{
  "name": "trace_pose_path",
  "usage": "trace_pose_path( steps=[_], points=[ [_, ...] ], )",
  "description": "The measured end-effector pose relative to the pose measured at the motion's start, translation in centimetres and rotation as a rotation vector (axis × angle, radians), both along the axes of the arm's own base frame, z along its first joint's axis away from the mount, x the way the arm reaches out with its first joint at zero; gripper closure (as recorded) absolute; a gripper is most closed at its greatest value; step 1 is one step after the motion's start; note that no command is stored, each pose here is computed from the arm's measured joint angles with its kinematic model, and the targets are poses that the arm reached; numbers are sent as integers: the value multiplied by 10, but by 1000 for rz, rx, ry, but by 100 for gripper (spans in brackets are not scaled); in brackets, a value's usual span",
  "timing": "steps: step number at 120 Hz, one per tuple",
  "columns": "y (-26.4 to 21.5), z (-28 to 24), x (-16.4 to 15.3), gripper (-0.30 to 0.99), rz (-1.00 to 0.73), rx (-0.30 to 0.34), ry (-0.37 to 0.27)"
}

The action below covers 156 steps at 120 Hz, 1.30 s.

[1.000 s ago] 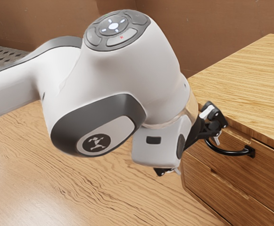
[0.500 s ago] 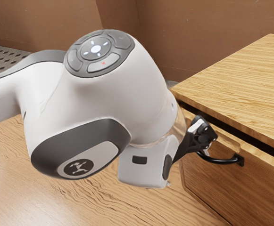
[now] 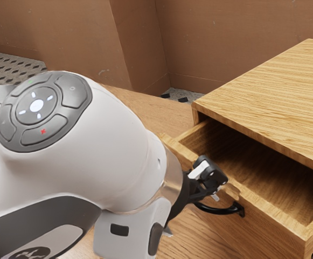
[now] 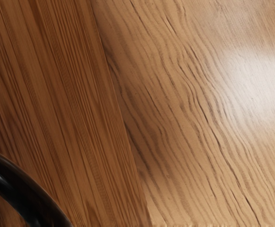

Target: Pull the drawer handle with one arm to open the drawer

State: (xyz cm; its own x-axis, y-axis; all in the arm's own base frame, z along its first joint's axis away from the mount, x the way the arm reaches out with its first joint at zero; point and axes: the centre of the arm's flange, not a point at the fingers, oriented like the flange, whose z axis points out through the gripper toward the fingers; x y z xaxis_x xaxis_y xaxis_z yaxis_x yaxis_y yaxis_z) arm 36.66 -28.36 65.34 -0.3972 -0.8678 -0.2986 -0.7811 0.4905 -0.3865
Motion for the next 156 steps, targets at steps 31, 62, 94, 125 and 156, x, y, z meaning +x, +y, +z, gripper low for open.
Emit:
trace_pose_path(
  steps=[31, 62, 94, 125, 156],
  points=[
    [11, -5, -29, 2, 30, -12, -5],
    [15, -11, -54, 0, 51, -17, -12],
    [22, -22, -71, 0, 67, -14, -8],
    [31, -24, -94, 2, 88, -8, -26],
    [34, -11, -116, 18, 98, -27, -59]
  ],
)
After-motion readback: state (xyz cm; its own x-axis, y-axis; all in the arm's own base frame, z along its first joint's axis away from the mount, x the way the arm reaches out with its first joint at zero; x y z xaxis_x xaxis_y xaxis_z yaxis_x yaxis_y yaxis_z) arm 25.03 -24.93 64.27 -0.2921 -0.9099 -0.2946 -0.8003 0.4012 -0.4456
